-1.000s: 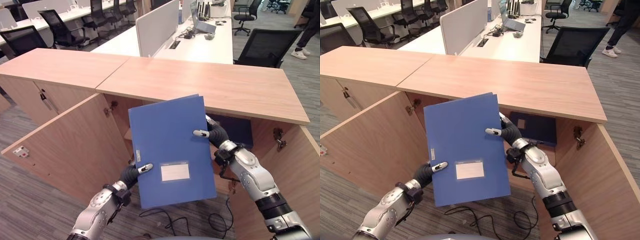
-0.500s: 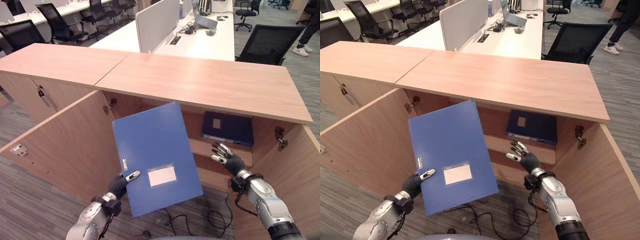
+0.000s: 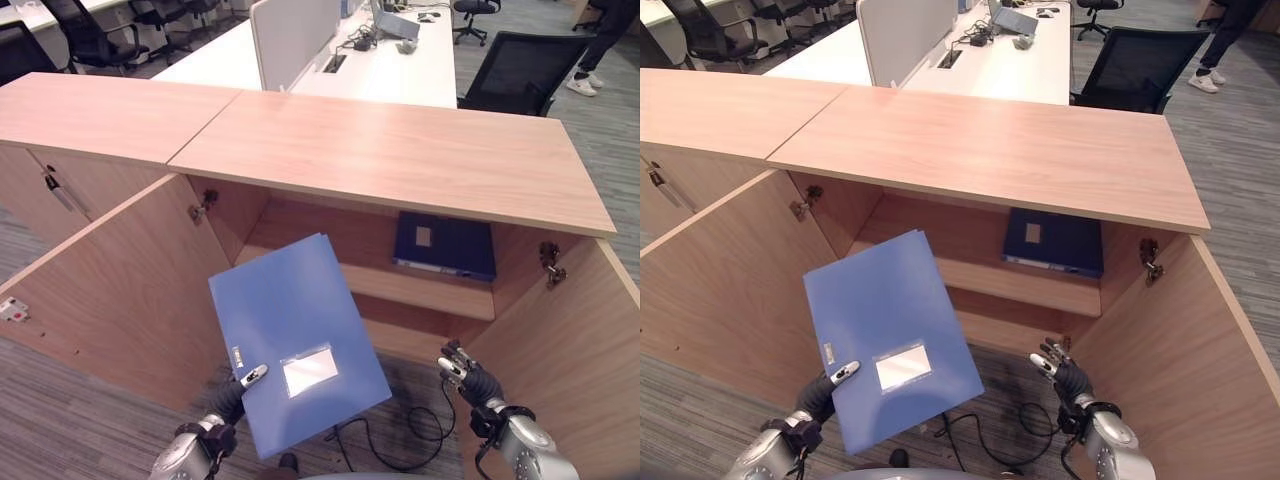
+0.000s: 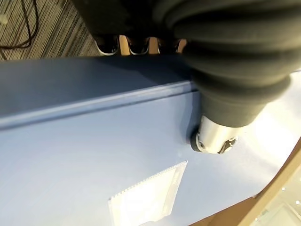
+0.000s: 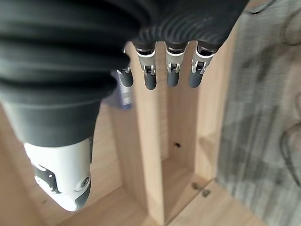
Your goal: Put the empty folder in the office cabinet
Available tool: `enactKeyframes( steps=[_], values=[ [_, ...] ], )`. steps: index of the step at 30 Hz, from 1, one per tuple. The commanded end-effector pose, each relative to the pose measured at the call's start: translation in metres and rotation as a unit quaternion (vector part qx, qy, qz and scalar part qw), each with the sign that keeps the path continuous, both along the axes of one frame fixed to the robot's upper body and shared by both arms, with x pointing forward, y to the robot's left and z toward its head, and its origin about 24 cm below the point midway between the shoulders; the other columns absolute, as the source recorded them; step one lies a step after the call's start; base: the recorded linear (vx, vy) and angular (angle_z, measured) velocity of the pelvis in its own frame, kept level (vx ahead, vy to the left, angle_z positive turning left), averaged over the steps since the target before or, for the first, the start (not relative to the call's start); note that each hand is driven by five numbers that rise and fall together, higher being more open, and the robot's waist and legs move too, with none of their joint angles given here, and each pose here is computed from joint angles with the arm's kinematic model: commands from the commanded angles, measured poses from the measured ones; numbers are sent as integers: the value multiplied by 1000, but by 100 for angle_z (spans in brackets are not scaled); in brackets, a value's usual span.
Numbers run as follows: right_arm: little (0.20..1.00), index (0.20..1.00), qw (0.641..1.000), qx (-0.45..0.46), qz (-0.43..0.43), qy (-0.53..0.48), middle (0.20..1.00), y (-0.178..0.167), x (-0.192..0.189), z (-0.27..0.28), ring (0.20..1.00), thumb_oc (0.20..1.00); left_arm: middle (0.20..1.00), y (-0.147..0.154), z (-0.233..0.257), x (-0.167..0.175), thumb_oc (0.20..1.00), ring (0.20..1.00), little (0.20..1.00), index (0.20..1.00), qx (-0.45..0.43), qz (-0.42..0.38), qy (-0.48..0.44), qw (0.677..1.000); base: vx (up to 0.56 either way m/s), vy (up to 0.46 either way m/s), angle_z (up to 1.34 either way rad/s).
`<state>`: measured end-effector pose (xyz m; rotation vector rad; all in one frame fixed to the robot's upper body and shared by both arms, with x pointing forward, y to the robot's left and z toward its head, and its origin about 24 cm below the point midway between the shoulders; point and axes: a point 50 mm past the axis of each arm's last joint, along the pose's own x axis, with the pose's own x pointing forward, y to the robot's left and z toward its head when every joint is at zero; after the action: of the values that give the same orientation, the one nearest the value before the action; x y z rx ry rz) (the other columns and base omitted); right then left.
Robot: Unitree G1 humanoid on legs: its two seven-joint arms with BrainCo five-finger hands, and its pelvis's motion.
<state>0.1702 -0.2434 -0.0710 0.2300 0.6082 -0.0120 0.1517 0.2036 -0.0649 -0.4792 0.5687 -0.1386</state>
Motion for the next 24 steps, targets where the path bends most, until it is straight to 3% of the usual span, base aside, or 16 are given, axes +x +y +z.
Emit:
enactKeyframes(
  steps=[1,16,24],
  values=[
    [1000,1000,999,-1,8,-39,1000,8,20,10,1000,1000,200,13,27,28,200,200,200,200,30,17,-88,996,-9,39,-7],
    [1000,1000,1000,-7,-11,-7,1000,26,24,-6,1000,1000,200,13,27,54,200,200,200,200,77,104,-90,987,0,68,-16],
    [1000,1000,999,-22,-48,-7,1000,11,18,-5,1000,1000,200,-6,29,70,200,200,200,200,50,102,-98,989,121,-36,28]
  ],
)
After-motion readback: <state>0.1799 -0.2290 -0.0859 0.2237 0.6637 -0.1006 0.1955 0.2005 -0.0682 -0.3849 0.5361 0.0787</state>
